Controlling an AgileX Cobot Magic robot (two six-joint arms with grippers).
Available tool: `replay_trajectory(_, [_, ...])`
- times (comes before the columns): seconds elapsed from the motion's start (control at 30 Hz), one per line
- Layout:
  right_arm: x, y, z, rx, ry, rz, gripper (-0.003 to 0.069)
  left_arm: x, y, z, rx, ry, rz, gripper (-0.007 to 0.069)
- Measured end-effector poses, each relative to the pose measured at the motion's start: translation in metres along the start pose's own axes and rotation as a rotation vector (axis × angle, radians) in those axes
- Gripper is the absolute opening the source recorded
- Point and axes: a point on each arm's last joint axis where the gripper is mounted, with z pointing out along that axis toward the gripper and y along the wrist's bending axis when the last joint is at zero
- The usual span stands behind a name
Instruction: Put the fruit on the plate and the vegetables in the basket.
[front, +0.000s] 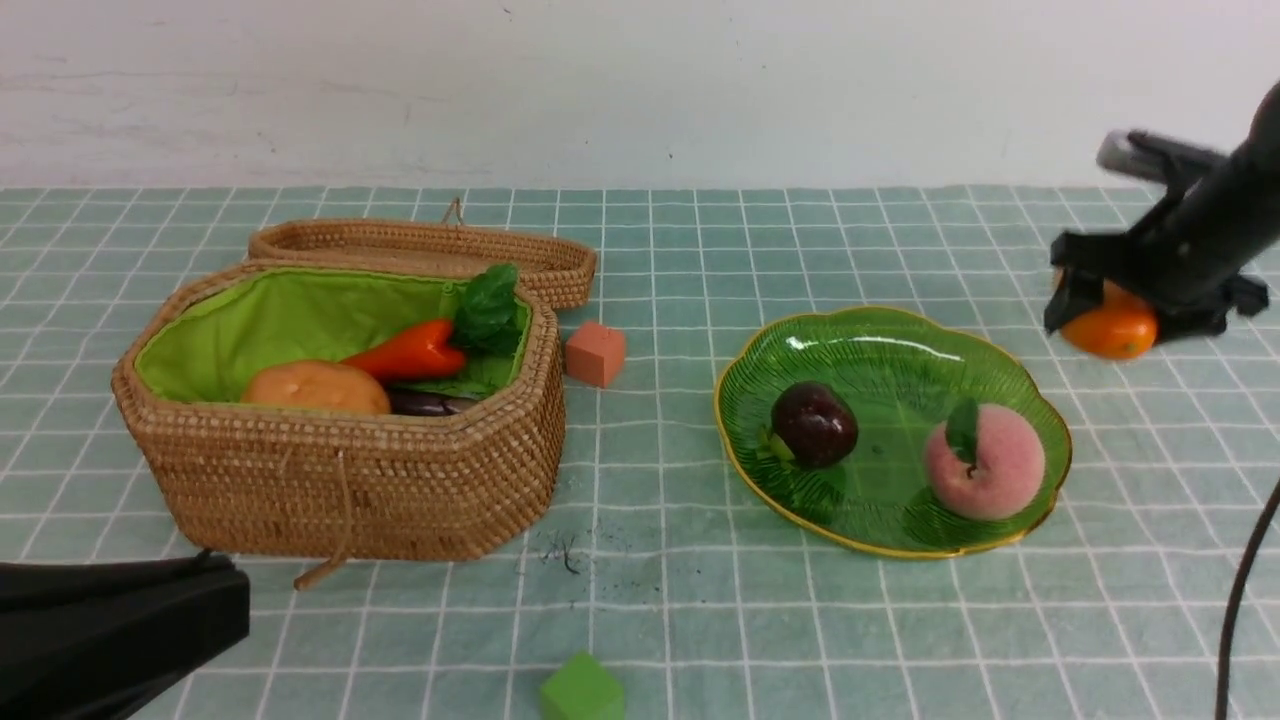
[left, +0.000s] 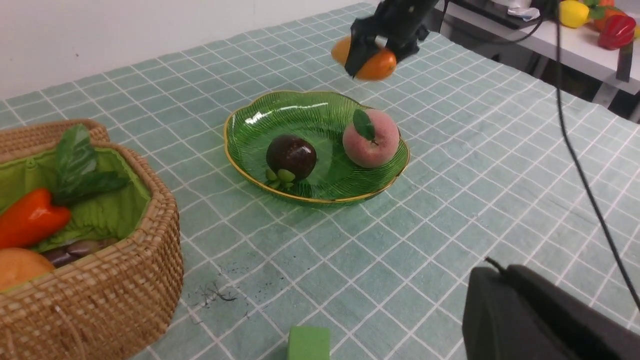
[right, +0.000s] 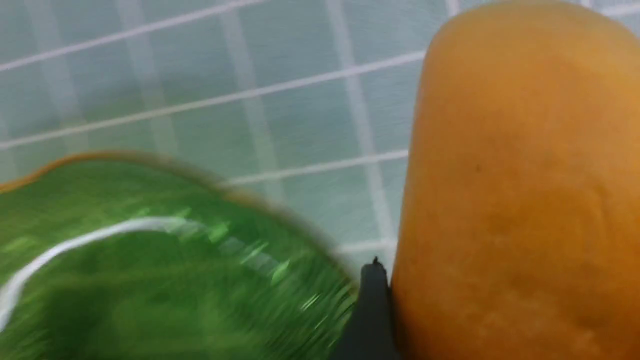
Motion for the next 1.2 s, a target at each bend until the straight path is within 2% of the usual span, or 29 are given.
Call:
replay_trajectory(0.03, [0.001, 0.002, 0.001, -0.003, 0.001, -0.007, 0.0573, 0.0, 0.0, 0.0, 0.0, 0.0, 0.0, -0.0013])
replay_trajectory(0.07, [0.003, 0.018, -0.012, -0.019, 0.007, -0.042, 0.0573, 0.0, 0.0, 0.0, 0.0, 0.0, 0.0, -0.0013])
replay_trajectory(0.17, [0.027, 0.083, -0.024, -0.082, 0.083, -0.177, 0.0573, 0.0, 0.0, 0.0, 0.0, -0.002, 0.0, -0.0013])
replay_trajectory(0.2, [0.027, 0.083, -0.024, -0.082, 0.083, -0.177, 0.0573, 0.0, 0.0, 0.0, 0.0, -0.002, 0.0, -0.0013])
replay_trajectory(0.27, [0.042, 0.111, -0.007, -0.087, 0.136, -0.224, 0.0573, 0.0, 0.0, 0.0, 0.0, -0.004, 0.0, -0.0013])
replay_trajectory(0.37, [0.05, 0.119, 0.014, -0.047, 0.154, -0.233, 0.0573, 0.0, 0.0, 0.0, 0.0, -0.005, 0.001, -0.0013])
replay_trajectory(0.53, [0.05, 0.114, 0.033, -0.002, 0.154, -0.234, 0.0587, -0.001, 0.0, 0.0, 0.0, -0.006, 0.001, -0.0013])
replay_trajectory(0.6, [0.05, 0.114, 0.034, -0.007, 0.154, -0.227, 0.0639, -0.001, 0.0, 0.0, 0.0, -0.006, 0.001, -0.0013])
replay_trajectory(0.7, [0.049, 0.117, 0.022, -0.02, 0.145, -0.223, 0.068, -0.001, 0.0, 0.0, 0.0, -0.006, 0.001, -0.0013])
replay_trajectory(0.8, [0.048, 0.119, 0.005, -0.027, 0.135, -0.226, 0.0674, -0.001, 0.0, 0.0, 0.0, -0.007, 0.001, -0.0013])
replay_trajectory(0.9, [0.047, 0.123, -0.039, -0.044, 0.107, -0.247, 0.0623, -0.001, 0.0, 0.0, 0.0, -0.013, 0.001, -0.0013])
replay_trajectory(1.03, [0.061, 0.125, -0.12, -0.062, 0.046, -0.3, 0.04, -0.003, 0.0, -0.001, 0.002, -0.042, -0.002, -0.0013])
replay_trajectory(1.07, [0.061, 0.125, -0.126, -0.063, 0.039, -0.304, 0.0388, -0.002, 0.0, -0.001, 0.002, -0.044, -0.003, -0.0013])
replay_trajectory(1.1, [0.066, 0.124, -0.138, -0.064, 0.026, -0.311, 0.0339, 0.0, 0.0, -0.002, 0.002, -0.058, -0.009, -0.0013])
replay_trajectory(1.13, [0.078, 0.121, -0.163, -0.069, -0.005, -0.318, 0.0253, 0.007, 0.001, -0.004, 0.004, -0.08, -0.026, -0.0013])
replay_trajectory(1.2, [0.105, 0.112, -0.184, -0.064, 0.001, -0.319, 0.0133, 0.025, 0.004, -0.007, 0.008, -0.13, -0.055, -0.0013])
